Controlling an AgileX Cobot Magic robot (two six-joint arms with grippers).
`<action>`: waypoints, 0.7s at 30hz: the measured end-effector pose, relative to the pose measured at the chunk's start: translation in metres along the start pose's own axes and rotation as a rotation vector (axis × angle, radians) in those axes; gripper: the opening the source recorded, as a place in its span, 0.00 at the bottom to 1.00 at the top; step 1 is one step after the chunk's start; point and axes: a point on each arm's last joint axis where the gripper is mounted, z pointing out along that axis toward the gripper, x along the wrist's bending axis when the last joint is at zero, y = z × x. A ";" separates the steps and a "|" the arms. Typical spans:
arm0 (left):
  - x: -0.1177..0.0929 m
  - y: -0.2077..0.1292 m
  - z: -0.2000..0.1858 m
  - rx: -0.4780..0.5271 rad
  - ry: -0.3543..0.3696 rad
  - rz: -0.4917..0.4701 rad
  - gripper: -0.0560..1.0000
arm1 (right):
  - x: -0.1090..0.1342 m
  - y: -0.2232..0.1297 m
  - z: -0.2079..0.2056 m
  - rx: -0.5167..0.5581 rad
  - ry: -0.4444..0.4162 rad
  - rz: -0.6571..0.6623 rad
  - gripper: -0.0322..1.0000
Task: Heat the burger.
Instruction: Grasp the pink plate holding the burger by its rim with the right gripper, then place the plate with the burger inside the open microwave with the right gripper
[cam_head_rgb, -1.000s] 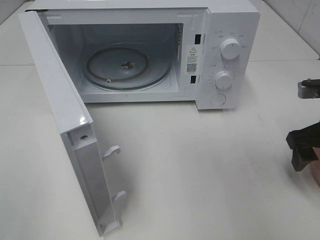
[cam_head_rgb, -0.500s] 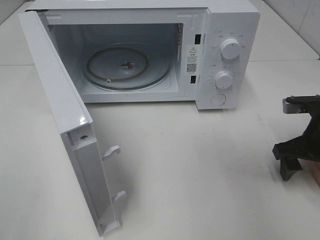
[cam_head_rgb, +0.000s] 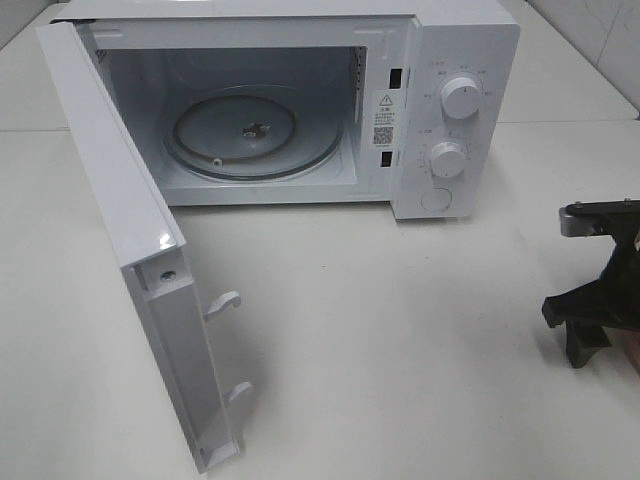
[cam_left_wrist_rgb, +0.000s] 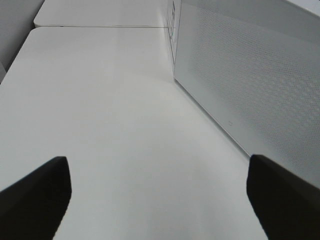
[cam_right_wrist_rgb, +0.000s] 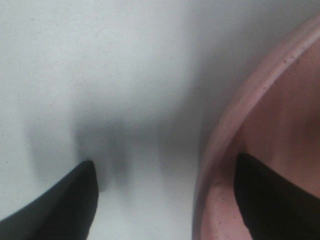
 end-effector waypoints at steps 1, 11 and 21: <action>0.000 0.000 0.000 0.000 0.000 0.000 0.88 | 0.000 0.000 0.000 0.000 -0.001 -0.002 0.67; 0.000 0.000 0.000 0.000 0.000 0.000 0.88 | -0.003 0.000 0.000 -0.001 -0.028 -0.022 0.18; 0.000 0.000 0.000 0.000 0.000 0.000 0.88 | -0.003 0.000 -0.002 0.003 -0.030 -0.015 0.11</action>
